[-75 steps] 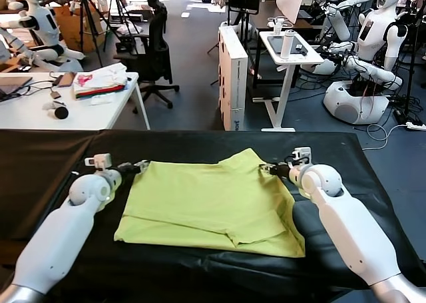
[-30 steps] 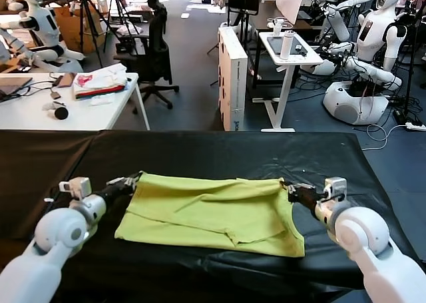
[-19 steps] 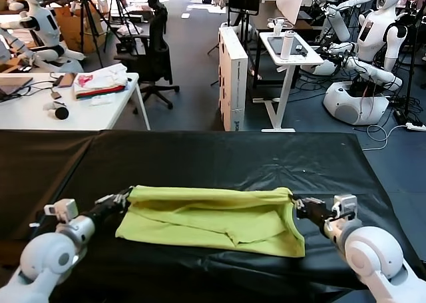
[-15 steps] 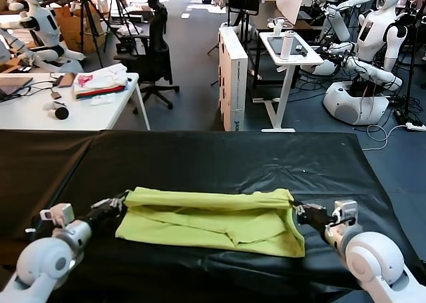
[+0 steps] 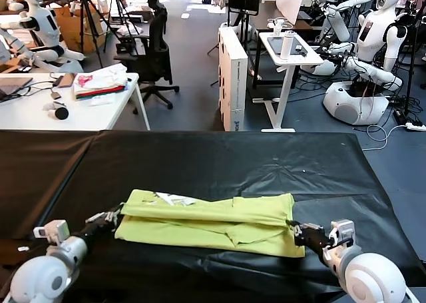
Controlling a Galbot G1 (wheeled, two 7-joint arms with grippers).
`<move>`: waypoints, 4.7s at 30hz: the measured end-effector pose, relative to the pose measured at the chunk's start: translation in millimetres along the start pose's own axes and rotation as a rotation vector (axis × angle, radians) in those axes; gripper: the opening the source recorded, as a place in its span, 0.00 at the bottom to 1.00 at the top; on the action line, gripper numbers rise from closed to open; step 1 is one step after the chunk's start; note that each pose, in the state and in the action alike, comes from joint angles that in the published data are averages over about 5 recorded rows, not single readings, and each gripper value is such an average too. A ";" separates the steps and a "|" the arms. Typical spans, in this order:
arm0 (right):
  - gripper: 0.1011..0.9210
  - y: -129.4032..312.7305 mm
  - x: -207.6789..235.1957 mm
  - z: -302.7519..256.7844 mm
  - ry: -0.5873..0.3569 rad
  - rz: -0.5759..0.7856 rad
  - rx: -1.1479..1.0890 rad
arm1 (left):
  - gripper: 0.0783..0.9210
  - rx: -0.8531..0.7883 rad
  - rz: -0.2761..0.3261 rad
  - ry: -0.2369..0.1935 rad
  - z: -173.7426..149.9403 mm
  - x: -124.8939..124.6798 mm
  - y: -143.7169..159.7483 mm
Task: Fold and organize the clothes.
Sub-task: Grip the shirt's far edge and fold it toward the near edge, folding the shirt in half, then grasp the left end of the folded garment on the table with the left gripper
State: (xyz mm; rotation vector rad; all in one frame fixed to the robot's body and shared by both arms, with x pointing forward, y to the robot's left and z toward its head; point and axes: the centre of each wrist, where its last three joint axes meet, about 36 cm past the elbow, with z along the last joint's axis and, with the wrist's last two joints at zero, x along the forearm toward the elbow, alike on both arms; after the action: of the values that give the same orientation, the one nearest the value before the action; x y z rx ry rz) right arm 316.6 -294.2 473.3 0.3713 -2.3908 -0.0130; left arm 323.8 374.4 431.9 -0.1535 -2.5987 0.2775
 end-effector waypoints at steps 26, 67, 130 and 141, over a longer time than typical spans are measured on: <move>0.98 -41.4 -28.3 -38.0 -0.143 0.092 -0.101 | 0.98 0.029 -0.081 -0.025 -8.1 -12.8 8.9; 0.09 -46.2 -77.3 -24.6 -0.199 0.140 -0.178 | 0.08 0.030 -0.027 -0.010 -10.0 -74.4 -10.5; 0.98 -47.6 1.8 106.9 -0.723 -0.072 0.251 | 0.98 0.287 0.234 0.234 -38.7 -33.9 58.2; 0.98 -41.3 0.8 106.8 -0.724 -0.078 0.236 | 0.98 0.320 0.268 0.229 -26.2 -33.5 44.9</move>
State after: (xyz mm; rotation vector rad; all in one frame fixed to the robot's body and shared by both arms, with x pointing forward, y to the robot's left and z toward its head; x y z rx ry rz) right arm 256.9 -343.9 389.1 0.6572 -3.1015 0.1197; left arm 368.3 417.0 427.7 -0.3952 -2.2695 0.7215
